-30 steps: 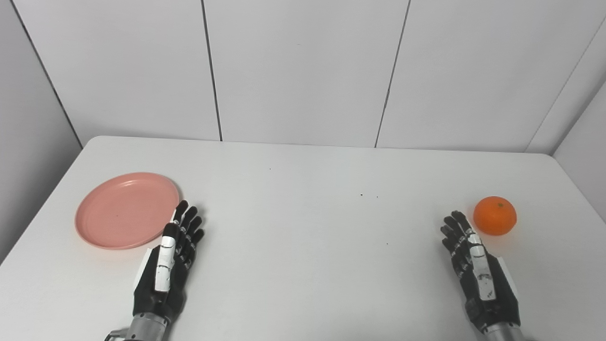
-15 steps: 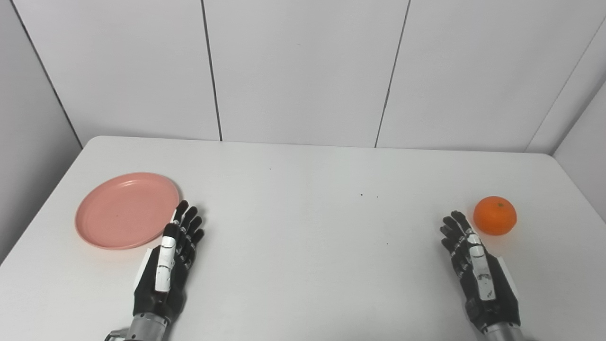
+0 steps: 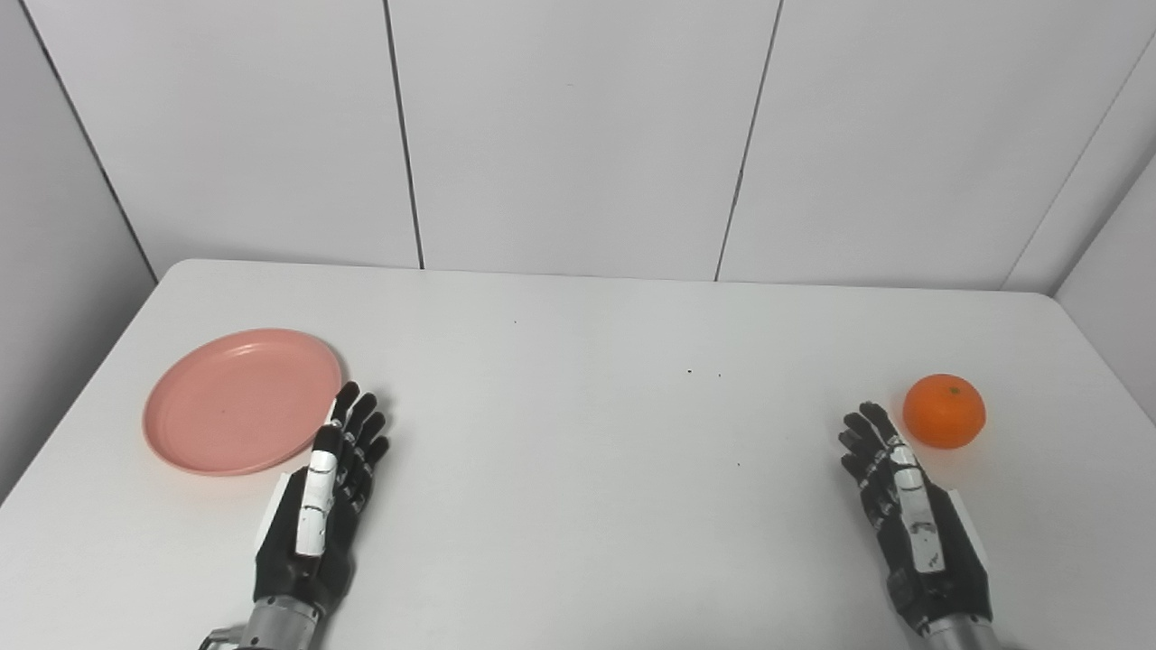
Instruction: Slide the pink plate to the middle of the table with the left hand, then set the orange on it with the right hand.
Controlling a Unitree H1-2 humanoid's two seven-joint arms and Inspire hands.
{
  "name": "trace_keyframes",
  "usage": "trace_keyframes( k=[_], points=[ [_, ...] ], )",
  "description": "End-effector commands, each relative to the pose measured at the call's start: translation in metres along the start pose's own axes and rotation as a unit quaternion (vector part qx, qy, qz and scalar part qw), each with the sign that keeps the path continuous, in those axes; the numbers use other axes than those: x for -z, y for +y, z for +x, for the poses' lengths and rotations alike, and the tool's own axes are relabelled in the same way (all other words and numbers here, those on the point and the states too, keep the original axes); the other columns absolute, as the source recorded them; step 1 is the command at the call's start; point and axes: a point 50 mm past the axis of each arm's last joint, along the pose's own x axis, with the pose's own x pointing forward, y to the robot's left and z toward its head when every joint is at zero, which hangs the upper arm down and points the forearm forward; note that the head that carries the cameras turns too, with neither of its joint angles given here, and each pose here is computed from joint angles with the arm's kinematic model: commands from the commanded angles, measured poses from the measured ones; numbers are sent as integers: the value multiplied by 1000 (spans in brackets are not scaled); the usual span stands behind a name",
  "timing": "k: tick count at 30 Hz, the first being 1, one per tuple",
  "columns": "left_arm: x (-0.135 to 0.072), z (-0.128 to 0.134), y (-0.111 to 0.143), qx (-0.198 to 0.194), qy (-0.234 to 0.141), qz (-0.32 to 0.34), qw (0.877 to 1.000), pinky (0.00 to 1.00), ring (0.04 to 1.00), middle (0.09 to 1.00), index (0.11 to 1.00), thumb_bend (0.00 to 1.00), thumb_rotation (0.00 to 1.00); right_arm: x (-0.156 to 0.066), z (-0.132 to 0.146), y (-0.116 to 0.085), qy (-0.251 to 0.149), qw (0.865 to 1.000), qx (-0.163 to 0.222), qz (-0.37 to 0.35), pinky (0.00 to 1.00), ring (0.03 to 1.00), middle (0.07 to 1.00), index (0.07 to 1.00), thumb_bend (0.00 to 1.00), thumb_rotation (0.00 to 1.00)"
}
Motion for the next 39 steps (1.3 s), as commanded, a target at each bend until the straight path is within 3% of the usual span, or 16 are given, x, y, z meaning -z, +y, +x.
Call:
trace_keyframes(
  k=[1, 20, 39],
  points=[
    [19, -8, 3, -12, 46, -2, 999, 1000, 1000, 1000, 1000, 734, 935, 36, -20, 2, 68, 997, 10, 27, 977, 940, 923, 926, 776, 873],
    [49, -1, -25, -20, 52, -3, 998, 1000, 1000, 1000, 1000, 757, 871, 53, -17, -35, 79, 996, 6, 33, 1000, 990, 967, 969, 738, 920],
    [58, 3, -33, -29, 62, -13, 998, 1000, 1000, 1000, 1000, 790, 828, 57, -14, -41, 83, 996, 5, 40, 1000, 1000, 980, 978, 753, 955]
  ],
)
